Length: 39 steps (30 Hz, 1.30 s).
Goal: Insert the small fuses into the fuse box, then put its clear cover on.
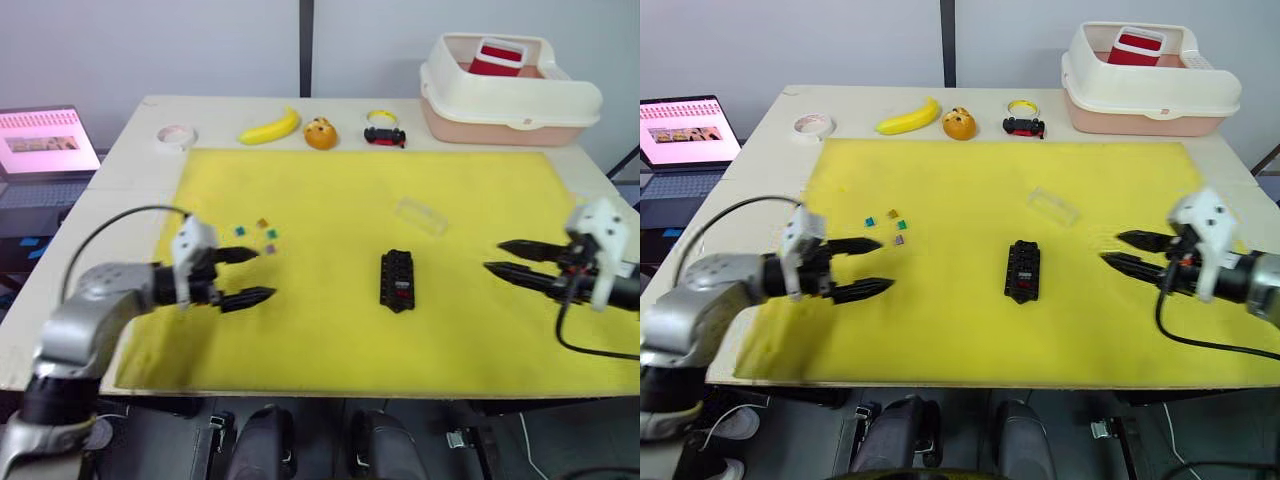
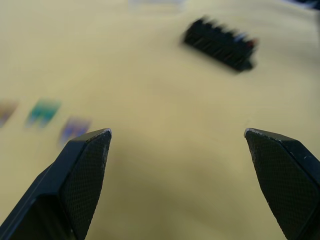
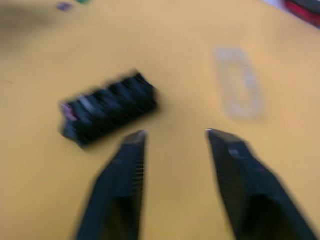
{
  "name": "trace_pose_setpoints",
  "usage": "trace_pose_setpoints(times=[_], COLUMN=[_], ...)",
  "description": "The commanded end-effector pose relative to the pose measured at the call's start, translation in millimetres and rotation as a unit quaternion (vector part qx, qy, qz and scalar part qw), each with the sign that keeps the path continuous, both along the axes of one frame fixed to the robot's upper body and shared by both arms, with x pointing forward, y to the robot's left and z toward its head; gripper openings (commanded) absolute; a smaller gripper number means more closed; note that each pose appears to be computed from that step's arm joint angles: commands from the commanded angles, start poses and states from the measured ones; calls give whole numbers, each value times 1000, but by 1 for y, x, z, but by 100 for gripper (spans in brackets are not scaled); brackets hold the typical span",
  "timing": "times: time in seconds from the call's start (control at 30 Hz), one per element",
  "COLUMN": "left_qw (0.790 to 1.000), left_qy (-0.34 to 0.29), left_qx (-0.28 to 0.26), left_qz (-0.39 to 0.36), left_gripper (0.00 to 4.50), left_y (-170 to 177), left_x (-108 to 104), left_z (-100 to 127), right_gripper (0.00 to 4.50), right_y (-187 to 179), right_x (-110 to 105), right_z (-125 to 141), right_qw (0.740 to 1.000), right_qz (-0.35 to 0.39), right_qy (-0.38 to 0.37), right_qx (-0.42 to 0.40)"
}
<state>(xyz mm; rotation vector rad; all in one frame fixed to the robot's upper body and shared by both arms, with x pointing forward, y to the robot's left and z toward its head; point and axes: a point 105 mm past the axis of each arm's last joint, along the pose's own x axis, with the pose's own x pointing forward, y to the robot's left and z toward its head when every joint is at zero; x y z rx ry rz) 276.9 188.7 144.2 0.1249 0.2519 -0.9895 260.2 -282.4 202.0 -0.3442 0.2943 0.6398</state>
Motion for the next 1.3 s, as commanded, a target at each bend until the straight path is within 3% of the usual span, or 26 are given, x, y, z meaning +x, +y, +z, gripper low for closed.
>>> trace_pose_setpoints(times=[0.03, 0.13, 0.23, 0.4, 0.5, 0.6, 0.7, 0.83, 1.1, 1.3], left_qw=[996, 990, 987, 984, 980, 962, 951, 917, 870, 872], left_qy=[-9, 17, 28, 62, 102, 173, 213, 287, 350, 372], left_qx=[3, 6, -8, -88, -114, -161, -172, -221, -296, -273], left_qz=[90, 139, 155, 144, 131, 138, 141, 164, 182, 165], left_gripper=[450, 450, 450, 450, 450, 450, 450, 450, 450, 450], left_y=[42, 67, 72, 59, 52, 48, 46, 44, 34, 13], left_x=[-8, -18, -19, -5, 6, 32, 44, 68, 95, 97], left_z=[10, 6, 7, 20, 23, 21, 19, 18, 14, -4], right_gripper=[433, 443, 443, 443, 443, 443, 443, 443, 443, 443], right_y=[-20, -22, -17, 27, 59, 106, 127, 158, 174, 176], right_x=[-6, -8, -6, 1, 3, 1, 0, -2, 2, 4], right_z=[17, 17, 17, 22, 28, 32, 34, 27, 21, 15], right_qw=[999, 999, 999, 998, 994, 982, 975, 963, 961, 964], right_qz=[-31, -39, -35, 33, 86, 169, 199, 243, 242, 232], right_qy=[-31, -31, -34, -43, -49, -54, -55, -51, -55, -54], right_qx=[-17, -17, -11, 20, 42, 69, 86, 101, 118, 118])
